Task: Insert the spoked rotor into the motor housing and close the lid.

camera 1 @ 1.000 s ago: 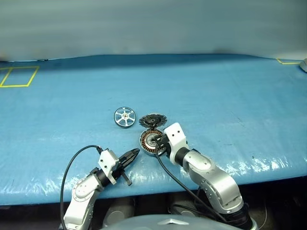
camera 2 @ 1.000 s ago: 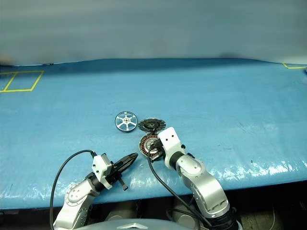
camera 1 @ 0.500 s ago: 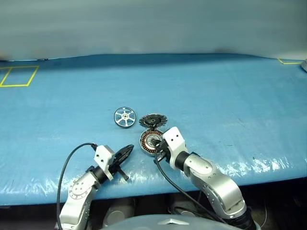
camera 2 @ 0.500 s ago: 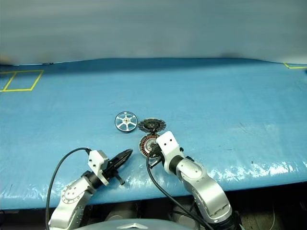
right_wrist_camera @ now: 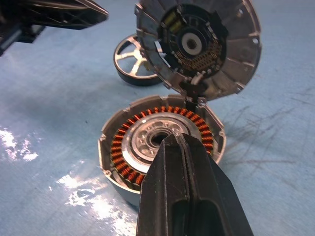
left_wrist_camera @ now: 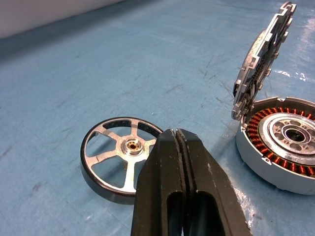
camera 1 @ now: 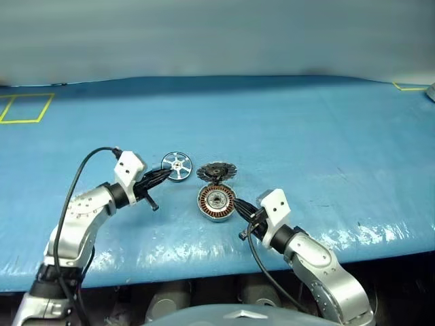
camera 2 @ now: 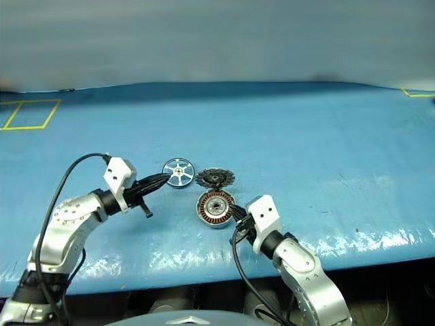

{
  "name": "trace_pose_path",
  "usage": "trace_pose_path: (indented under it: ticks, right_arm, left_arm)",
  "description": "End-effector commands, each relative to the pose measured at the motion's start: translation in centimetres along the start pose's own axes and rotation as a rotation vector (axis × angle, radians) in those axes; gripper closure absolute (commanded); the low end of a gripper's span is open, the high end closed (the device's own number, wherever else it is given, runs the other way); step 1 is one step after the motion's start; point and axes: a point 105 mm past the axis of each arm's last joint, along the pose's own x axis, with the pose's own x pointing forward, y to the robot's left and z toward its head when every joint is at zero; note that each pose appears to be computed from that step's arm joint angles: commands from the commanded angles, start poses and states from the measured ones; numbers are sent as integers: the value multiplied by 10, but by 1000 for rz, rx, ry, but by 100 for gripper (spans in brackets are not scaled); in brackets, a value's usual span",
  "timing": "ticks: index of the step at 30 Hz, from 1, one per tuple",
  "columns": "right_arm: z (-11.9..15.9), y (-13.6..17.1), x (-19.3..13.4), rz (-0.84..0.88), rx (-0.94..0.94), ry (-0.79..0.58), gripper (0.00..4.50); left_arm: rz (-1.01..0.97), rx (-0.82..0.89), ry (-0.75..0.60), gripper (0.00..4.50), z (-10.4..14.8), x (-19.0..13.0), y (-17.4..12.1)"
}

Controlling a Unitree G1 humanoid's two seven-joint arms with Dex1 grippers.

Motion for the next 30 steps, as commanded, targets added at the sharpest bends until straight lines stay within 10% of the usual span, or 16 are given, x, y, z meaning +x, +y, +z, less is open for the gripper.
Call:
trace_pose_path:
  ticks: [1,9,30]
  right_arm:
    - [9,2,-2,-4,-33,-106,450]
    - [-10,-2,-7,-56,-24,-94,450]
    - [-16,-7,-3,-110,-8,-85,450]
  left_arm:
    - [-73,50,35,411,0,7,9]
    - [-168,150,138,159,-5,22,27]
    - [-339,417,387,159,-14,27,47]
